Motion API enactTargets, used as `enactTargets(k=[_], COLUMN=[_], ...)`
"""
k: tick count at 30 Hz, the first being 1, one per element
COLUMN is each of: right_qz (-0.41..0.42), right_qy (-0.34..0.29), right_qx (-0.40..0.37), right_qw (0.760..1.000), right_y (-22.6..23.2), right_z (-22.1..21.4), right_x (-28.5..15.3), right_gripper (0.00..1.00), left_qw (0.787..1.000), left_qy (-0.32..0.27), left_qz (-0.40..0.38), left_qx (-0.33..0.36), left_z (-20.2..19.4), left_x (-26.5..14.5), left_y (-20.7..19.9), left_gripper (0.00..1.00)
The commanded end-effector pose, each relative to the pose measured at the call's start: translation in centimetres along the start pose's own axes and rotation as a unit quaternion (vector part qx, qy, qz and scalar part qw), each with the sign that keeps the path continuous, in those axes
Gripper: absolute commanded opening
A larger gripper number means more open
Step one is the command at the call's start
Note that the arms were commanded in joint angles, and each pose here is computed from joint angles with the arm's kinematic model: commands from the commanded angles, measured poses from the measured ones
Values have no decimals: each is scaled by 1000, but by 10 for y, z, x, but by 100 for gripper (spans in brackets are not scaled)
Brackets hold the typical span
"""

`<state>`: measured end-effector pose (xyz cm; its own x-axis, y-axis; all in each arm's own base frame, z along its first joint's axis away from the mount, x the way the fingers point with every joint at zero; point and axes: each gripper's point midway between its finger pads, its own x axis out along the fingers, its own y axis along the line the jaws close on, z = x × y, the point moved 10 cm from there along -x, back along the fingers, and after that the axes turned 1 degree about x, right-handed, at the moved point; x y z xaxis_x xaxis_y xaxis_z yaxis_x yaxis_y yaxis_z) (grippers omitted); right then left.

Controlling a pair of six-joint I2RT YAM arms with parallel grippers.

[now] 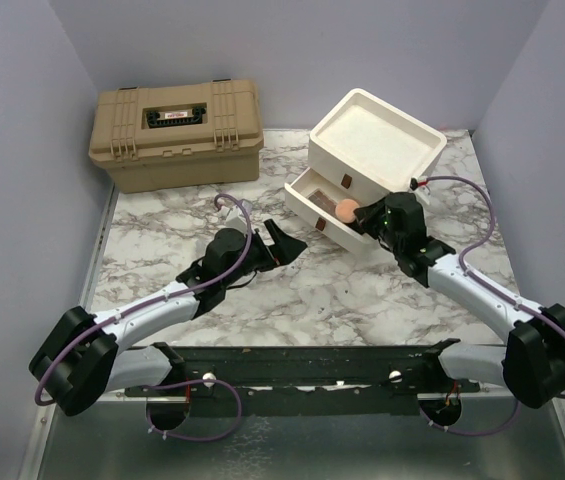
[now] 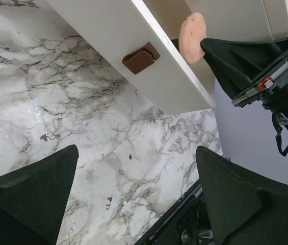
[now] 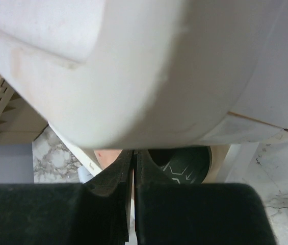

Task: Organize the makeup
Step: Place the makeup tool in the drawer.

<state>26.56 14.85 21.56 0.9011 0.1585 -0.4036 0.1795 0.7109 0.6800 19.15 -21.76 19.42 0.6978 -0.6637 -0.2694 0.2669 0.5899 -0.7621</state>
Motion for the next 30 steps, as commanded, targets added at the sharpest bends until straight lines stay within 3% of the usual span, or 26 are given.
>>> enactTargets(k=[1, 13, 19, 30], right_qz=[12, 1, 6, 66], right_qy=[-23, 0, 3, 23], right_qx=[30, 21, 18, -16], right_qw=[999, 1000, 1000, 997], right_y=[13, 20, 23, 27], right_z=[9, 6, 8, 12], right_x=[7, 21, 19, -10], right_gripper=[8, 12, 26, 31], left_qw=[1000, 1000, 1000, 1000], left_qy=[-12, 7, 9, 20], left_qz=[-8, -14, -18, -17], left_qx=[-1, 2, 5, 3], left_z=[4, 3, 4, 2], left_x=[-3, 5, 6, 14], left_y=[-2, -5, -7, -6], left_gripper=[99, 99, 99, 99])
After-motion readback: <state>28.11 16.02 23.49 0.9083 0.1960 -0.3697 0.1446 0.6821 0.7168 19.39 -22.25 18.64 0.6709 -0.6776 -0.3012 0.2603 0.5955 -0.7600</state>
